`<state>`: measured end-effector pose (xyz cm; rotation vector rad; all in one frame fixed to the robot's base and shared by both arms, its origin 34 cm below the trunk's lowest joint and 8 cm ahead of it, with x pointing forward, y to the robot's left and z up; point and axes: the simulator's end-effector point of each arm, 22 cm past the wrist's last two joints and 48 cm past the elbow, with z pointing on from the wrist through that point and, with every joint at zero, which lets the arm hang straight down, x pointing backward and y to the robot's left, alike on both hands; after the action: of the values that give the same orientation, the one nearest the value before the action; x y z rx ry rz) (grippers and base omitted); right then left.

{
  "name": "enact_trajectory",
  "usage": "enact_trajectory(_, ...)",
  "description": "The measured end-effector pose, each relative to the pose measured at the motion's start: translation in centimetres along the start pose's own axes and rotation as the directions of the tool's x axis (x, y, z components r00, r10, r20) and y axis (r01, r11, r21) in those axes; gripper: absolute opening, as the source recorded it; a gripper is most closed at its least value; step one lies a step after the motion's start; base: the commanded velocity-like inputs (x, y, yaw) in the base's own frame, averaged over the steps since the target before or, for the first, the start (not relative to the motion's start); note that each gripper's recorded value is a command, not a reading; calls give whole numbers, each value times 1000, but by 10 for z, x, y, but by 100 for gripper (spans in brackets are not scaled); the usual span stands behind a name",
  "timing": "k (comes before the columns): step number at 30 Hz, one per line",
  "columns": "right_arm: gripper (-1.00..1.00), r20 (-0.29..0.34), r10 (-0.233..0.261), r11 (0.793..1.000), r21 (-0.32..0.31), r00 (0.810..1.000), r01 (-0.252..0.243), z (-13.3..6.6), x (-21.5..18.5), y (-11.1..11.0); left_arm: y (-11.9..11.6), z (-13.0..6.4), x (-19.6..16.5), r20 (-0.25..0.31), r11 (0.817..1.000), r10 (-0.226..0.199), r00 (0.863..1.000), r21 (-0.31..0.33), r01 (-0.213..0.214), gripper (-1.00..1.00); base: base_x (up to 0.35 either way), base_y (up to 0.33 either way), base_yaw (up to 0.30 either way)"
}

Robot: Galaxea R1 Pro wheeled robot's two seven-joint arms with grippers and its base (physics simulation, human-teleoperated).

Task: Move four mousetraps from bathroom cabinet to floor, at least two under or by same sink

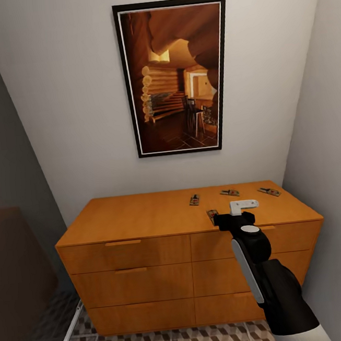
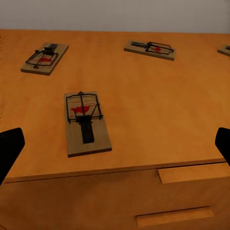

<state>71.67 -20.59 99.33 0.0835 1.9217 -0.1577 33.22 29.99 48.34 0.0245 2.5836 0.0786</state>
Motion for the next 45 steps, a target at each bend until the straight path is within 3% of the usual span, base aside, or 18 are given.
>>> enact_trajectory(11,100,0,-7,1000,-4,1000,7,1,1,-1,0,0,1,-2,1000,1,1000,0,-1,100,1,1,0)
enact_trajectory(22,100,1,-20,995,-102,1000,20,1,2,15,1,0,1,-2,1000,0,1000,-2,0,100,0,0,0)
enact_trajectory(45,100,5,-47,994,-94,999,47,5,3,2,0,0,2,-5,1000,-1,1000,-1,1,100,9,0,0)
